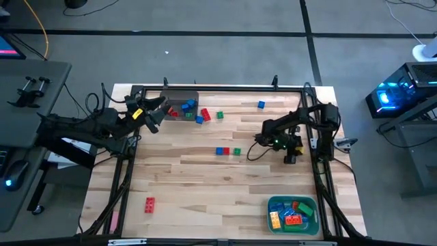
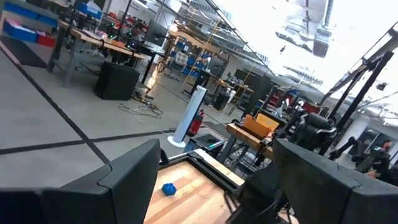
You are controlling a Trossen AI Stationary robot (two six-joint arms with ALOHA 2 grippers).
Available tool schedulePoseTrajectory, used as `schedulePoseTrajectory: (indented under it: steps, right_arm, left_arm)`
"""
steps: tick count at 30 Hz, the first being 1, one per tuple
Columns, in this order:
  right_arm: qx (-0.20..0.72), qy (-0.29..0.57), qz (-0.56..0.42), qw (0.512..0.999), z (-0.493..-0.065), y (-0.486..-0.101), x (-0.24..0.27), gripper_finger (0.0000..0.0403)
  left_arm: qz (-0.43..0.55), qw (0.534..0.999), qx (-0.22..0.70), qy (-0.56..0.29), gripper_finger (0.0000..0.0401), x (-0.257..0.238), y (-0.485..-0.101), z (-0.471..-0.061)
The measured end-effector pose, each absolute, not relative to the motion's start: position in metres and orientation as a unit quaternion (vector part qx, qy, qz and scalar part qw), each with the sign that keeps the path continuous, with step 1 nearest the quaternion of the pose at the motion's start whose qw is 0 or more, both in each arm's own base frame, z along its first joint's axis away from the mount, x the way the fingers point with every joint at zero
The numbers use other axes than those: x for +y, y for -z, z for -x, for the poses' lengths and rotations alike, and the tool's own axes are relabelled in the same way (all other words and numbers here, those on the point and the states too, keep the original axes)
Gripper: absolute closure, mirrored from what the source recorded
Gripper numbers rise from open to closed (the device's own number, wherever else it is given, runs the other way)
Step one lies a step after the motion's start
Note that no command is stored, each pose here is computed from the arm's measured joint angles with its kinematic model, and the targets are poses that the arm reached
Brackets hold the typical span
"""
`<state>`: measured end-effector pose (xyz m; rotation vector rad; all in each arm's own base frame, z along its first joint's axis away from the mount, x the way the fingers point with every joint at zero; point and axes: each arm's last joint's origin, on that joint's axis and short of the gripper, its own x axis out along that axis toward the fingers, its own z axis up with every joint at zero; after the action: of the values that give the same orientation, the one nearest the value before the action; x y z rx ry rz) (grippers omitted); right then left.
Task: Sort blocks by size
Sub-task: Put the yellow block into the blue bin
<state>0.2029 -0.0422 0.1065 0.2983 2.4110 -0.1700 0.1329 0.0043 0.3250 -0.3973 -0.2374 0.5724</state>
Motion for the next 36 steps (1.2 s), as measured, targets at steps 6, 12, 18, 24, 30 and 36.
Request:
schedulePoseTrajectory:
  steps: [6,12,18,24,30,36]
  right_arm:
    - [0.858,0.071,-0.194,0.470,-0.232,-0.177,-0.021,0.0275]
    - [0.735,0.024,-0.321,0.597,-0.251,-0.252,0.029,0.0275]
    - [0.725,-0.071,-0.392,0.562,-0.251,-0.270,0.106,0.0275]
    - [0.781,-0.073,-0.406,0.469,-0.233,-0.249,0.165,0.0275]
    - [0.800,-0.043,-0.394,0.450,-0.229,-0.234,0.183,0.0263]
    - [0.807,-0.093,-0.395,0.430,-0.236,-0.230,0.175,0.0121]
  left_arm:
    - [0.166,0.936,-0.109,-0.291,0.0106,0.005,-0.325,-0.132]
    - [0.153,0.937,-0.107,-0.296,0.0106,0.005,-0.325,-0.132]
    - [0.152,0.941,-0.105,-0.282,0.0106,0.004,-0.325,-0.133]
    - [0.151,0.945,-0.103,-0.271,0.0106,0.004,-0.325,-0.133]
    - [0.151,0.945,-0.102,-0.271,0.0106,0.004,-0.325,-0.133]
    - [0.155,0.944,-0.104,-0.271,0.0106,0.004,-0.325,-0.133]
